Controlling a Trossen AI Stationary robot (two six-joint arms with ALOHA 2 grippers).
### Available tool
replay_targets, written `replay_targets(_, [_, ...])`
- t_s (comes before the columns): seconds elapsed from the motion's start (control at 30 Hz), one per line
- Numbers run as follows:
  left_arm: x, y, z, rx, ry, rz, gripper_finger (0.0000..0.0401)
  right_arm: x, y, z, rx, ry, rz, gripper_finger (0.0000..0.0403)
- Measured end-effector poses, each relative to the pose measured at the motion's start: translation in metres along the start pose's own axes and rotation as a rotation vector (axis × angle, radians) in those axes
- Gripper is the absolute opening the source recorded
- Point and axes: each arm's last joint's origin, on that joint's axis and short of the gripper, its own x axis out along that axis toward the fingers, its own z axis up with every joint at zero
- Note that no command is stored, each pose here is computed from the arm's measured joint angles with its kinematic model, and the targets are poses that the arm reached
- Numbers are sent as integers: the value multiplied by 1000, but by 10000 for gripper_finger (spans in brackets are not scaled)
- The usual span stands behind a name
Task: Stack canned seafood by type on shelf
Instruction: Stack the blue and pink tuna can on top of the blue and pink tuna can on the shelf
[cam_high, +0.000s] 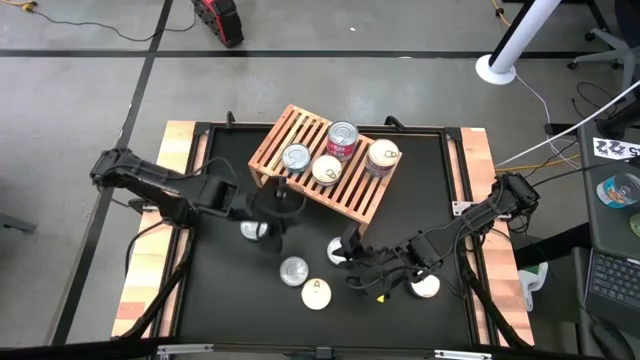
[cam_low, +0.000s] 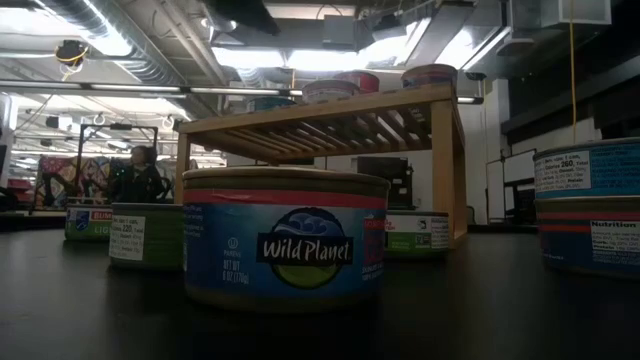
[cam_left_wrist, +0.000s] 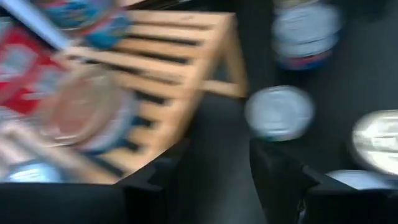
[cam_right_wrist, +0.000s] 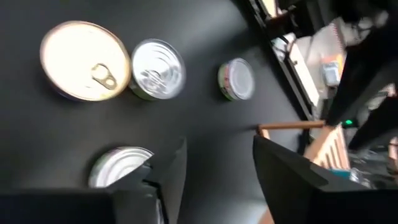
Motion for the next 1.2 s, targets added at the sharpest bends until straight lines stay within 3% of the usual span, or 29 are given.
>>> replay_targets(0.17, [-4,-41,-9,-27,9,-168,152,1,3,1,8,-38,75,203])
replay_targets(0.33, [0,-87,-22,5,-7,-274,144,0,5,2,115,-71,150,205])
replay_targets(0.63, [37,-166,-36,275,-134,-377,141,3,10,4,229,-105,275,205])
replay_targets(0.9, [74,-187,-60,422,-53,-362,141,30,29,5,210,-36,315,205])
replay_targets(1.2, [88,-181,-64,543,-41,-352,141,41,34,3,152,-17,329,205])
